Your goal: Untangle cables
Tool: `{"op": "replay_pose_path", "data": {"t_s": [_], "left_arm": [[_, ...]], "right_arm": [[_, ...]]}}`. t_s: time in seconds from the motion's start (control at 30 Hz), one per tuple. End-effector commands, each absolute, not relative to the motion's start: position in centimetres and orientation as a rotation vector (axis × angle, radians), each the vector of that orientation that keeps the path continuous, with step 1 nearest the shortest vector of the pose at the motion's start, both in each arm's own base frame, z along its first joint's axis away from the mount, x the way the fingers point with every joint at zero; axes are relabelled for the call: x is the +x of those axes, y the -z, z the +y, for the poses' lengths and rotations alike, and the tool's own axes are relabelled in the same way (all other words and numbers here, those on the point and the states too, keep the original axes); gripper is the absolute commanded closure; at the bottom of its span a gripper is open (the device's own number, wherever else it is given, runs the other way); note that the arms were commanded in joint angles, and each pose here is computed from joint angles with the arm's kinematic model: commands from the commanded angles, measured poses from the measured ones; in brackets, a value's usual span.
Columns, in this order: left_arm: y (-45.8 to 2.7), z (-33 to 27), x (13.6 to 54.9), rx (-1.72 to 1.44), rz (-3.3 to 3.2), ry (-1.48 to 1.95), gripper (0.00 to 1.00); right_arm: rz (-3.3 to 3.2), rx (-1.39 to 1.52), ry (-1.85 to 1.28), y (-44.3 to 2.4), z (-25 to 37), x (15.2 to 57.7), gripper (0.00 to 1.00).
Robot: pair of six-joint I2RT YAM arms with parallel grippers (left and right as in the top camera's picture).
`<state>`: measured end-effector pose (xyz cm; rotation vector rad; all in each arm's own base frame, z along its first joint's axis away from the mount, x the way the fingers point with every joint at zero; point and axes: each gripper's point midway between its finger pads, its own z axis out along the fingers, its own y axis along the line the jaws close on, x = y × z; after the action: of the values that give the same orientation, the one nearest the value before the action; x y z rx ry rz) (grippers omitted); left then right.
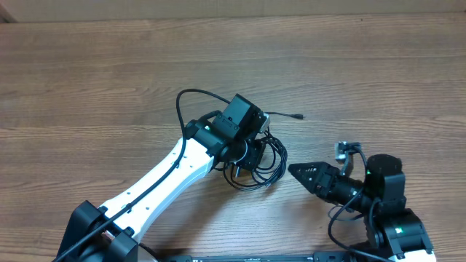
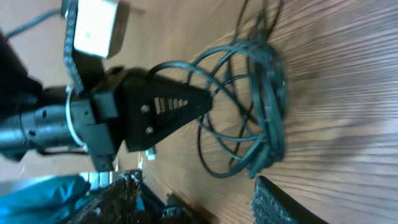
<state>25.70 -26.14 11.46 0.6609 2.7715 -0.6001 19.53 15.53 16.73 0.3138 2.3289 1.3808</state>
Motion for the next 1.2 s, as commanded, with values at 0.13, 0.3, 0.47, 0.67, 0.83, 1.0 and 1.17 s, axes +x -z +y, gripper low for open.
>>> {"op": "replay_pose_path", "data": {"t_s": [0.13, 0.3, 0.47, 0.67, 0.83, 1.0, 1.17], "left_arm": [[-12.5, -26.5, 25.5, 0.785, 2.707, 0.615, 0.96], [-12.5, -26.5, 25.4, 0.811, 2.701, 0.609, 0.96], [-12.1, -25.8, 25.0, 0.832, 2.727, 0.586, 0.96], [-11.8, -23.7, 25.5, 0.751, 2.793, 0.58, 0.96], [-12.5, -23.7, 25.8, 0.696, 2.798, 0.725, 0.96], [-12.6, -23.7, 26.1, 0.69, 2.786, 0.738, 0.96], [-12.6, -23.7, 26.1, 0.689, 2.786, 0.737, 0.96]], "right_arm": [[2.343, 0.292, -1.357, -16.2, 16.9, 19.7, 0.48], [2.337, 0.23, -1.375, -16.4, 18.4, 20.1, 0.48], [2.39, 0.207, -1.377, -15.0, 19.7, 20.6, 0.48], [2.456, 0.262, -1.383, -13.2, 20.3, 21.4, 0.52], [2.468, 0.218, -1.455, -12.9, 21.4, 21.6, 0.53], [2.47, 0.203, -1.478, -12.7, 21.7, 21.7, 0.53], [2.47, 0.201, -1.481, -12.7, 21.7, 21.7, 0.53]]}}
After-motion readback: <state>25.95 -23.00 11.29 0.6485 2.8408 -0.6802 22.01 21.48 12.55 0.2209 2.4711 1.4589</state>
